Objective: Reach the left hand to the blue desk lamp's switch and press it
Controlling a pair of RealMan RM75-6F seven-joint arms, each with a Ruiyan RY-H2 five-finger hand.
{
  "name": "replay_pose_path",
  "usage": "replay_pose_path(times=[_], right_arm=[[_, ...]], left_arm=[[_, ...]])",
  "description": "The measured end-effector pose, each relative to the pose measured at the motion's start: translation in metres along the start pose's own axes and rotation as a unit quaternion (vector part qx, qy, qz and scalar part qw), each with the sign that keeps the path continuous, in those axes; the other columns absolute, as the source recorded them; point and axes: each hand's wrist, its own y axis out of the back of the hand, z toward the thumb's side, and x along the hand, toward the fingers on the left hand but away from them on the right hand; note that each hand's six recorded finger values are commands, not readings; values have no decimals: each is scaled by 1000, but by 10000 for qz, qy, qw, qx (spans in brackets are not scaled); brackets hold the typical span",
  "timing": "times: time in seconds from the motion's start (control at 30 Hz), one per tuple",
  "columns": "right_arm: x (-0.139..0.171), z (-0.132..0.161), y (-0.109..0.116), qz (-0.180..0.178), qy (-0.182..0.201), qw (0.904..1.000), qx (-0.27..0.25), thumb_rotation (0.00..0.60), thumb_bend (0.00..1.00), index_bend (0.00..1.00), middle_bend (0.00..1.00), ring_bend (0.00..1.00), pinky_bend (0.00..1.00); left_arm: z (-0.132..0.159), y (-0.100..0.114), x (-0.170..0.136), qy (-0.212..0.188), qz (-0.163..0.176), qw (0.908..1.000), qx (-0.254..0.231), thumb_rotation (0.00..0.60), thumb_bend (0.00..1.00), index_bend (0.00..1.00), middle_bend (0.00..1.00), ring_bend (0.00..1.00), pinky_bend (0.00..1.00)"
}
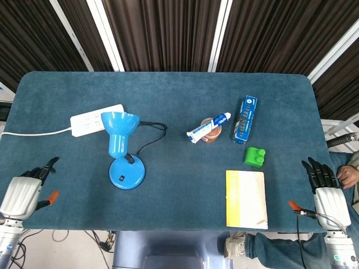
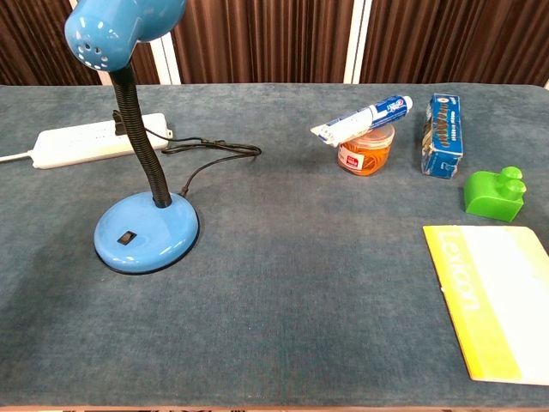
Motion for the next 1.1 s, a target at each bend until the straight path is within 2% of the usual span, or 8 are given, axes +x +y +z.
replay_pose_path(times=[0.17,0.27,0.7,1.0,1.1], right_arm=[[0,1,-2,50,13,10000,24,600,102,0,18,38,24],[0,1,-3,64,8,10000,39,600,103,0,18,38,82],[0,-2,-1,54,-80,9999,33,600,103,0,18,38,195],[-1,-2,-3,74,-114,9999,41,600,103,0,18,38,184],[-1,-2,-3,88,-138,9999,36,600,103,0,18,38,125]], left_arm=[[7,-11,11,-301,-271,9990,186,600,558,94,688,707,762],[14,-22,18,-503,-535,9969,280,600,588,95,708,731,764],[50,-81,42,-1108,-1598,9803,357,600,597,93,694,731,764],[69,-102,49,-1329,-1888,9721,423,600,596,81,684,731,775],[72,-108,49,-1353,-1965,9699,495,600,595,81,682,731,775]])
